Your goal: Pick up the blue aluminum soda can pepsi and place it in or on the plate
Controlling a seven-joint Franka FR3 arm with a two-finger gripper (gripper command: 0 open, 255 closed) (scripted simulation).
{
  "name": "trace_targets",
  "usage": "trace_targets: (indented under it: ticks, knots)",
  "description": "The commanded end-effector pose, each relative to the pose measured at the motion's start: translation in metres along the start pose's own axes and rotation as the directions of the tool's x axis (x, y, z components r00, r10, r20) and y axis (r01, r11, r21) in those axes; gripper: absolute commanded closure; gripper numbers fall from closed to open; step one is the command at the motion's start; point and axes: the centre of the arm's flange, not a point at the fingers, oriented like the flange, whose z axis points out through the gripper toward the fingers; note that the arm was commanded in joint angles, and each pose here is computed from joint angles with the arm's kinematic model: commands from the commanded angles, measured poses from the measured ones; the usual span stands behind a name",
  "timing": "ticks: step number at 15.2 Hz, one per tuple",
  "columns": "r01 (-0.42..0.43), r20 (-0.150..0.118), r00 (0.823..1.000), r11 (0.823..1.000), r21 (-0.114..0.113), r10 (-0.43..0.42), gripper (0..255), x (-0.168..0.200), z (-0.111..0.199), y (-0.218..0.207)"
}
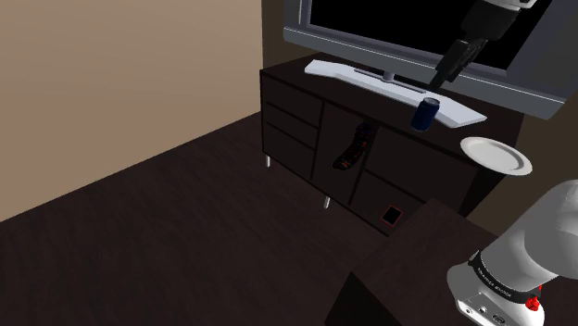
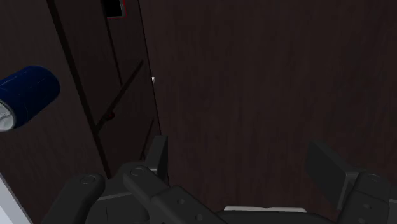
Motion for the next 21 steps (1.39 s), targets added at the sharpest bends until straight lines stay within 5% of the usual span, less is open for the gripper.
trace_targets:
  ticks: [1,21]
  knots:
    - [0.000,0.000,1.000,1.000,0.000,0.000,0,0.000,0.000,0.000]
    - [0.103,0.140,0.985,0.995,0.015,-0.104,0,0.058,0.118,0.234]
